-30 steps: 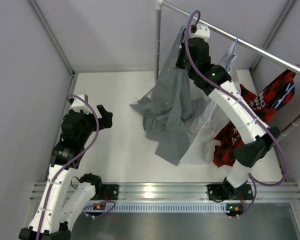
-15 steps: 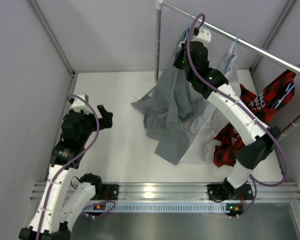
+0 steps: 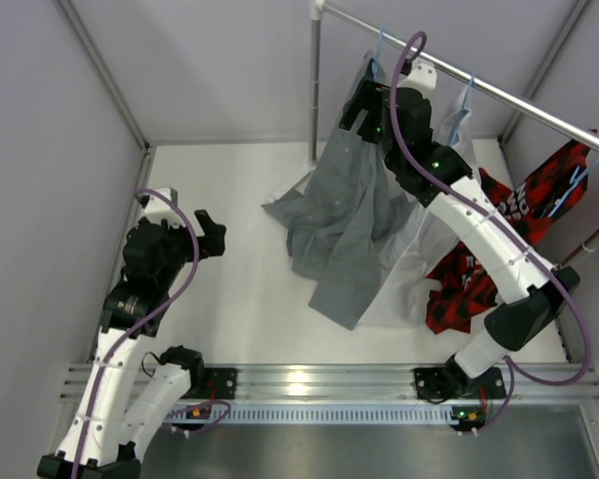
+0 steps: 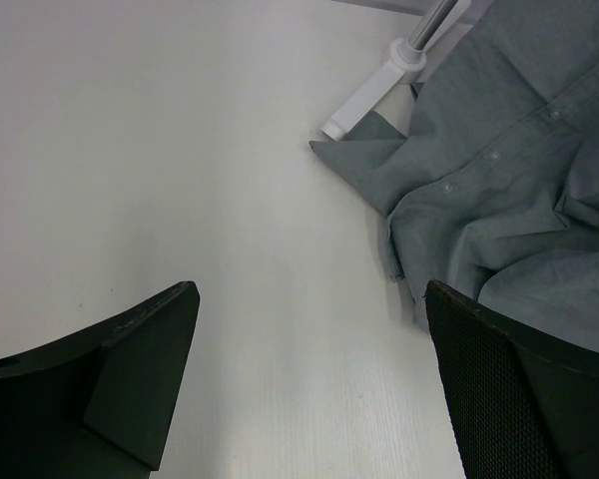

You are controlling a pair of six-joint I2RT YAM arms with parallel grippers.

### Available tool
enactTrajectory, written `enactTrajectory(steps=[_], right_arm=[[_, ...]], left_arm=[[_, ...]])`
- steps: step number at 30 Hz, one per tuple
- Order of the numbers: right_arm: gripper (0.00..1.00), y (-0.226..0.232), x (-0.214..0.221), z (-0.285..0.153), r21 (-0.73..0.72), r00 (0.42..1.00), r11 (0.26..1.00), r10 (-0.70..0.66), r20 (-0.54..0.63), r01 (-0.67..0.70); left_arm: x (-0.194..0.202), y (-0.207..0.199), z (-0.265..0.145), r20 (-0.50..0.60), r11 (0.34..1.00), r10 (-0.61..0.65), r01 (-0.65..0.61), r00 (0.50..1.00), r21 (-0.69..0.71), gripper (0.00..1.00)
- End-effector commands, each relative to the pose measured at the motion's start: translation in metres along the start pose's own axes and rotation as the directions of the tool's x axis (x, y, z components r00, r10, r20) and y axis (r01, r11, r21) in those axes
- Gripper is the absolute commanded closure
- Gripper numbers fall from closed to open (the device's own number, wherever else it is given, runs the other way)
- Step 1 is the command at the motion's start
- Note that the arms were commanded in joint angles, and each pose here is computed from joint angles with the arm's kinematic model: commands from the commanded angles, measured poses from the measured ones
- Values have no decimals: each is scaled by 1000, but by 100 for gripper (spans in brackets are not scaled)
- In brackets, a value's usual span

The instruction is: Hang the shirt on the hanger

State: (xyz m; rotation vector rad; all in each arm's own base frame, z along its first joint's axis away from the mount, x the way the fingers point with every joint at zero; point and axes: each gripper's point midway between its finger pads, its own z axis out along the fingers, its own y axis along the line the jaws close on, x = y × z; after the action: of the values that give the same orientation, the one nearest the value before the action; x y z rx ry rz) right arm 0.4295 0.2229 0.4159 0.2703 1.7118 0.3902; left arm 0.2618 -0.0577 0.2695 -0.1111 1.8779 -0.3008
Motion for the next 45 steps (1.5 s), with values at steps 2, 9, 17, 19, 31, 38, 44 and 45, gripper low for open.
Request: enactTrajectory(steps=[2, 9, 17, 19, 31, 38, 44, 45], right_arm=[[1, -7, -31, -26, 1, 998, 1000, 4, 57, -4], [1, -10, -48, -52, -18, 996, 998, -67, 54, 68], [1, 7, -54, -94, -172, 980, 966, -199, -9, 194], [1, 10, -57, -111, -234, 973, 946, -231, 3, 225], [1, -57, -60, -210, -265, 942, 904, -325, 83, 335], [1, -117, -55, -253, -156, 934, 923, -333, 129, 351], [0, -164, -26, -258, -15, 924, 925, -379, 53, 380], [1, -166, -20, -256, -15, 922, 922, -386, 41, 386]], left_arm=[[-12, -1, 2, 52, 1000, 10, -10, 999, 5, 2], [-12, 6, 4, 52, 999, 0, 2, 999, -34, 2], [-19, 38, 4, 85, 978, -29, 46, 996, -204, 2], [-20, 43, 2, 90, 971, -30, 51, 995, -234, 2], [-17, 77, -35, 107, 898, -62, 102, 992, -429, 2], [-18, 64, -55, 122, 939, -21, 61, 992, -339, 2], [-31, 64, -81, 123, 936, 22, 23, 992, -351, 2], [-32, 65, -84, 128, 934, 21, 26, 991, -357, 2]])
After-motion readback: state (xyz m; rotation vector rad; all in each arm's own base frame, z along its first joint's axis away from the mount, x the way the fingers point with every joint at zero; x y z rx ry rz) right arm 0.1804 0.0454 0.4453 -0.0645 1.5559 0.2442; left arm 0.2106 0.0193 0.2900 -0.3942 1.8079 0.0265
